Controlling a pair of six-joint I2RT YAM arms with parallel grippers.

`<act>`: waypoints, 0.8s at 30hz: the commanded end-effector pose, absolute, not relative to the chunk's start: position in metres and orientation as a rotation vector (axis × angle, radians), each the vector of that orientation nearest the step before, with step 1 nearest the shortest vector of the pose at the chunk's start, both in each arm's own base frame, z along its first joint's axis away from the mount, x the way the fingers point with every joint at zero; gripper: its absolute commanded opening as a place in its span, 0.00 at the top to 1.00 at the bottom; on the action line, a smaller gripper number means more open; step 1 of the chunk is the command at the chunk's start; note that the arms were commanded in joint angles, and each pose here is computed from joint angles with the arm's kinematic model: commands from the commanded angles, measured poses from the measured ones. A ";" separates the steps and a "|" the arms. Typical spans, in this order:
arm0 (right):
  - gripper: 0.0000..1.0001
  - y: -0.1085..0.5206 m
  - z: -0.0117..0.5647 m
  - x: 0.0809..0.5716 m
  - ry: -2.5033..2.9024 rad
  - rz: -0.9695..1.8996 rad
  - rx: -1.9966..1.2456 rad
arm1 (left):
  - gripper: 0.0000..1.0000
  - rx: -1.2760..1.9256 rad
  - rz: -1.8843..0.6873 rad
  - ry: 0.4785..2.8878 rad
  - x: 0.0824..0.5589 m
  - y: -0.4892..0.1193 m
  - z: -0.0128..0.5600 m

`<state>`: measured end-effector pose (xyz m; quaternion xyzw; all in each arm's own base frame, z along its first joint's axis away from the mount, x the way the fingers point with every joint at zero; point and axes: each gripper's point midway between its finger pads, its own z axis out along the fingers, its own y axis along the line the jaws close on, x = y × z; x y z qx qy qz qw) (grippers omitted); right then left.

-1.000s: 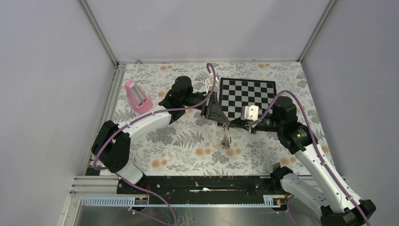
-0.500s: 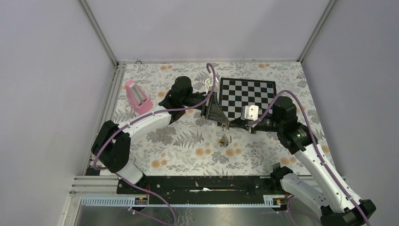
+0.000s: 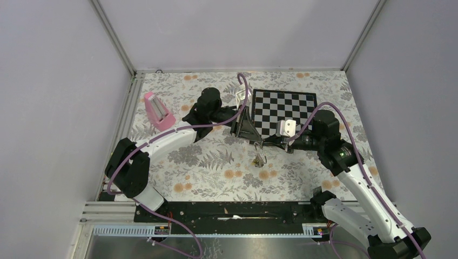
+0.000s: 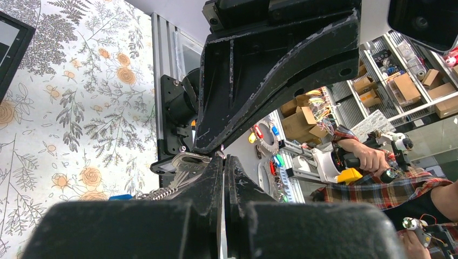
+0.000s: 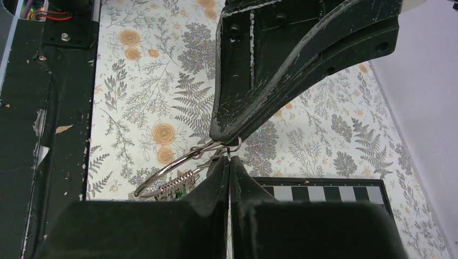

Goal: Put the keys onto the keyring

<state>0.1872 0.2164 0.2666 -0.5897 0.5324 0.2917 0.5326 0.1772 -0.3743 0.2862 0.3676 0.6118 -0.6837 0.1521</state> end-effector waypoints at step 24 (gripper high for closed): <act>1.00 0.215 0.280 0.198 1.220 0.625 -1.384 | 1.00 1.194 -1.905 1.616 0.160 -0.371 0.307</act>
